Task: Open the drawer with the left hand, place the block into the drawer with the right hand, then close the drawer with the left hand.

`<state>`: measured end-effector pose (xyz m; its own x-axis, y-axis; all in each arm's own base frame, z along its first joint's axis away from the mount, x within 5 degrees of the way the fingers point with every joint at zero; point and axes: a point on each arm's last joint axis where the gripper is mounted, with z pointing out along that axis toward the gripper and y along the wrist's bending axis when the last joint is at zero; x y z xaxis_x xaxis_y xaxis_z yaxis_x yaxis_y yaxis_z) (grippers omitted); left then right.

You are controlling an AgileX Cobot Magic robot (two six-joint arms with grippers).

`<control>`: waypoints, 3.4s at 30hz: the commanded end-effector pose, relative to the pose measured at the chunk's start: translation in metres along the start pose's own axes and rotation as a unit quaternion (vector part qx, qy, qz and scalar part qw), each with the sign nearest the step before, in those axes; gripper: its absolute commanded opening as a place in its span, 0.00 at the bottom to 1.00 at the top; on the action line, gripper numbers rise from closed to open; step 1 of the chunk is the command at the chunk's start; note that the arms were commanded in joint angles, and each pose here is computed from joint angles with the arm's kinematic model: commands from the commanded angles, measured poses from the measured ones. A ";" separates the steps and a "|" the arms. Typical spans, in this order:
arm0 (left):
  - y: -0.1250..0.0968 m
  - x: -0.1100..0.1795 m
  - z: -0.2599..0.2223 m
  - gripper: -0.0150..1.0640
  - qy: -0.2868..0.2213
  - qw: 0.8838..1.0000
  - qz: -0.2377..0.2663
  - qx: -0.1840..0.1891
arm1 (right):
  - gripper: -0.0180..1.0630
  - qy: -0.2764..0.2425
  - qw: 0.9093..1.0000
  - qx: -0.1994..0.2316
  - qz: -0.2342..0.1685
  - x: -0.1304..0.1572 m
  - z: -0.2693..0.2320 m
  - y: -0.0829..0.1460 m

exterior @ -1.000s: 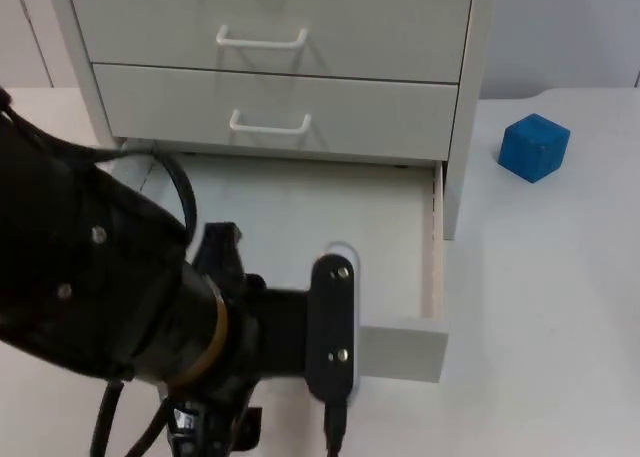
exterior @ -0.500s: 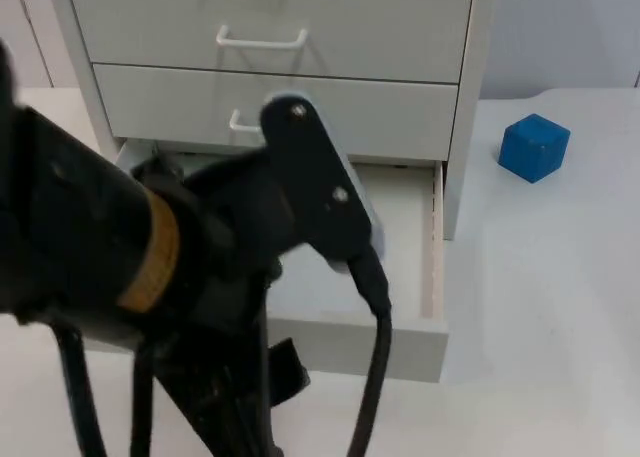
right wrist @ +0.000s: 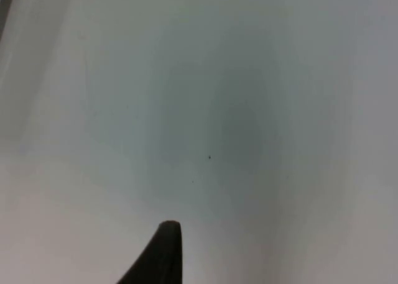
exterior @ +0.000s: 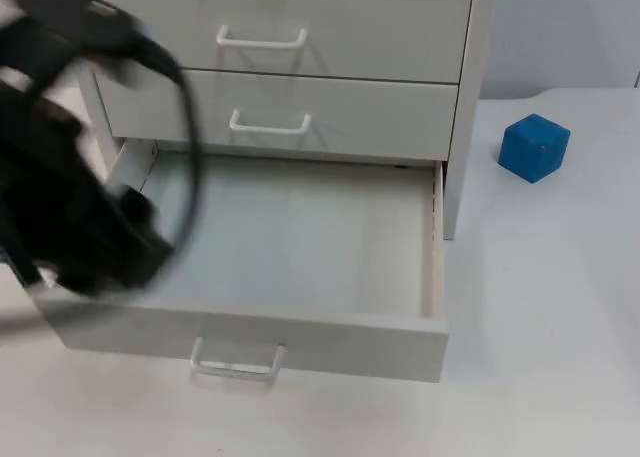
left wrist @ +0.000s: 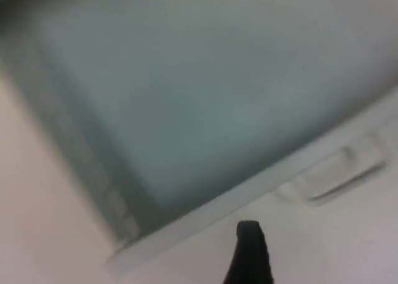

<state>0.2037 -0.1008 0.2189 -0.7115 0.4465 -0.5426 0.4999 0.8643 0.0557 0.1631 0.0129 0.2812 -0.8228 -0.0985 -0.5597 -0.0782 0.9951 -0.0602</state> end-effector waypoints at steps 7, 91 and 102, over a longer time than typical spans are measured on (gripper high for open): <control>0.060 0.020 -0.039 0.58 -0.016 0.970 -0.238 -0.040 | 0.99 0.002 1.000 -0.001 0.006 0.001 0.000 0.000; 0.035 0.073 -0.137 0.99 -0.131 0.969 -0.179 -0.108 | 0.83 -0.029 0.971 -0.103 -0.213 -0.175 0.328 0.036; 0.035 0.074 -0.137 0.99 -0.125 0.970 -0.178 -0.108 | 0.02 -0.021 0.970 -0.113 -0.215 -0.179 0.315 0.035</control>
<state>0.1028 -0.0068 0.2968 -0.6609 0.0597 -0.7481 0.1144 0.9932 -0.0218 0.4863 0.0658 0.1049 -0.6680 -0.4979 -0.5530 -0.5282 0.8407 -0.1188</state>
